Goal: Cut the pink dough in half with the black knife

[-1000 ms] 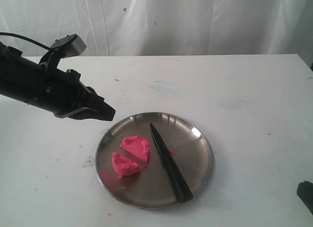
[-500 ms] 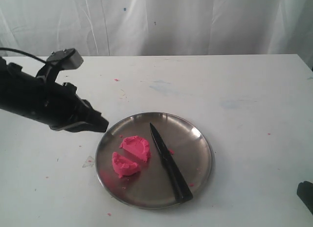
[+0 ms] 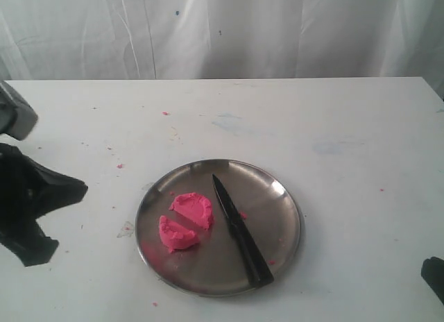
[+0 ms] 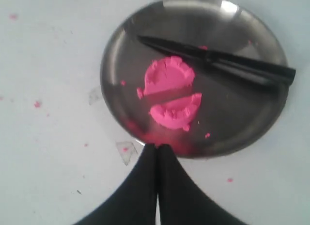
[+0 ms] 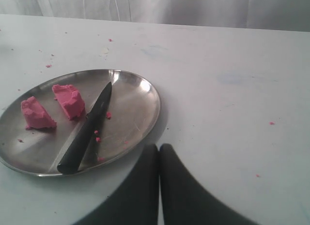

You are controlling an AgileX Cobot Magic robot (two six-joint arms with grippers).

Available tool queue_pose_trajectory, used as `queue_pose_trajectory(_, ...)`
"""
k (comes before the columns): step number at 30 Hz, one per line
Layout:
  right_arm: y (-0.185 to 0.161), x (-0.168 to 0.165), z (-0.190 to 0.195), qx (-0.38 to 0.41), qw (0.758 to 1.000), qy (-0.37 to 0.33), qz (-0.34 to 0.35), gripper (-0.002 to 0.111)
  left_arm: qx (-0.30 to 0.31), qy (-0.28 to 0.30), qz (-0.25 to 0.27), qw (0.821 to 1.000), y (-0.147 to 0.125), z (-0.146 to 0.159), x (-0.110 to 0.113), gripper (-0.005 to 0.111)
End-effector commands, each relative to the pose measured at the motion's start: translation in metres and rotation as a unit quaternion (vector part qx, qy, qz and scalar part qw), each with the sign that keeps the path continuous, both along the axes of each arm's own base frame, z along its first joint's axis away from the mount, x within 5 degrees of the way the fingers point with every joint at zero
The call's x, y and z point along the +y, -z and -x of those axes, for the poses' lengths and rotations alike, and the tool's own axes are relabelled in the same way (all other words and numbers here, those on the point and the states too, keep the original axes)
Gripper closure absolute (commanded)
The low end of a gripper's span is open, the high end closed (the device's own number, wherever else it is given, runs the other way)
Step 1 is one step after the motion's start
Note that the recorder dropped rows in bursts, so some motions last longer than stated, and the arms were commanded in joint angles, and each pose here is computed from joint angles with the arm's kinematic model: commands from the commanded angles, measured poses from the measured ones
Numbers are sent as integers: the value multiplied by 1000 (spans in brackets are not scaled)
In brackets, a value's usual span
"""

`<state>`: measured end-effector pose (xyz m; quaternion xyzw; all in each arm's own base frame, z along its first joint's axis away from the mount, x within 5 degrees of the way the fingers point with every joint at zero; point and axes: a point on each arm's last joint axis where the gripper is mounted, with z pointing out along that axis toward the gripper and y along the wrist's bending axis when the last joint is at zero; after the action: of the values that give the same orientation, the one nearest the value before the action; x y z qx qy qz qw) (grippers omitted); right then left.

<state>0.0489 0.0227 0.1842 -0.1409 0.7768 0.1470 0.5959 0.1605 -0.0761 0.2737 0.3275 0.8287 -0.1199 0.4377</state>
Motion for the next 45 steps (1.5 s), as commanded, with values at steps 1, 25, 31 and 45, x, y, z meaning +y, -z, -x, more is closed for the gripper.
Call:
queue_pose_trajectory(1, 1, 0, 0, -3, 1000, 1, 4, 108, -76, 5, 31, 997, -26, 30, 8, 107)
queue_pose_trajectory(25, 1, 0, 0, -2, 1000, 1, 4, 108, -281, -96, 216, 930, -34, 113, 47, 107)
queue_pose_trajectory(31, 1, 0, 0, -2, 1000, 1, 4, 108, -250, -155, 229, 928, -7, 107, 54, 107)
queue_pose_trajectory(45, 1, 0, 0, -2, 1000, 1, 4, 108, -171, -187, 251, 934, 66, 106, 54, 107)
